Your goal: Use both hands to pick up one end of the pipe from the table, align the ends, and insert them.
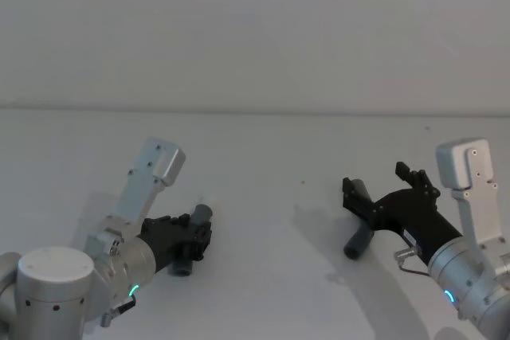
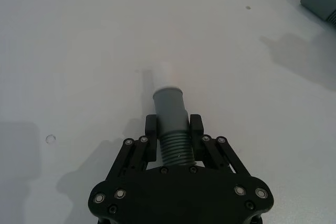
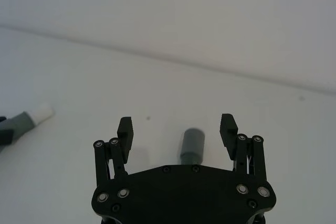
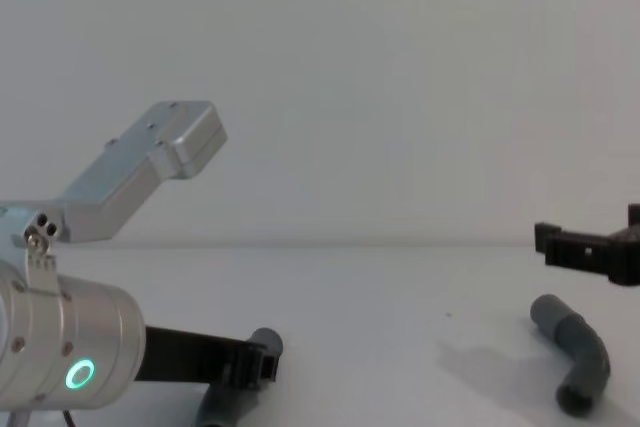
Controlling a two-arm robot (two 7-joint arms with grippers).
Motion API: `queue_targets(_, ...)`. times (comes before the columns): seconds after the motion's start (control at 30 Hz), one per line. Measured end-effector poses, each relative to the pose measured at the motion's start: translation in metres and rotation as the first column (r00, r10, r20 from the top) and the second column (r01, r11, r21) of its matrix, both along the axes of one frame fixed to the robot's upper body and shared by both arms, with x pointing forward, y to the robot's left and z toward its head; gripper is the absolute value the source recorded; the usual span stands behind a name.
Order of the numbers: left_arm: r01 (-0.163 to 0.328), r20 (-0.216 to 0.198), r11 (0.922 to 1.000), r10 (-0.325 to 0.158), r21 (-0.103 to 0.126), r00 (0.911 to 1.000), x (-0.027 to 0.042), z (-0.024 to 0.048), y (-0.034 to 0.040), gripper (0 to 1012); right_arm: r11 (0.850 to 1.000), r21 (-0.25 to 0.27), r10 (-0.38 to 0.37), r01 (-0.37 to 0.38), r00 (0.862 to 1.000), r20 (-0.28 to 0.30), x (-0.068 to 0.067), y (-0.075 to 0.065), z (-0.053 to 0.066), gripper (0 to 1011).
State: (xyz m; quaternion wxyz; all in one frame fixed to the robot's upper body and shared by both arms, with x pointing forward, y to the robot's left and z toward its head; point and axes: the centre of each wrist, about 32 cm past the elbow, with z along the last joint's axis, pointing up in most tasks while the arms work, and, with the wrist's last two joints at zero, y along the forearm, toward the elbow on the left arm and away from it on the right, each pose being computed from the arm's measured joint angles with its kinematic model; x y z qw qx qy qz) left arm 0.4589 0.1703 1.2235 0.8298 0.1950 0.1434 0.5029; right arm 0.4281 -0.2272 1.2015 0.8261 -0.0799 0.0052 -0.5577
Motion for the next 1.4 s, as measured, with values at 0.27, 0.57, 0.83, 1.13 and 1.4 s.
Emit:
queue_targets(0.27,0.0,0.0,1.0,0.0,0.0,1.0,0.0,0.0,0.0,351,1.0,0.014,-0.014,0.016,0.995,-0.097,-0.001,0.008,0.005,1002)
queue_targets(0.57,0.0,0.0,1.0,0.0,0.0,1.0,0.0,0.0,0.0,351,0.996,0.06,-0.06,0.073,0.979,-0.197,0.005,0.02,0.01,1002)
queue_targets(0.83,0.0,0.0,1.0,0.0,0.0,1.0,0.0,0.0001,0.0,351,0.989,0.075,-0.105,0.128,0.962,-0.253,0.011,0.028,0.009,1002)
queue_targets(1.13,0.0,0.0,1.0,0.0,0.0,1.0,0.0,0.0001,0.0,351,0.983,0.065,-0.146,0.17,0.95,-0.276,0.017,0.032,0.006,1002)
queue_targets(1.4,0.0,0.0,1.0,0.0,0.0,1.0,0.0,0.0,0.0,351,0.98,0.05,-0.173,0.194,0.944,-0.281,0.022,0.032,0.002,1002)
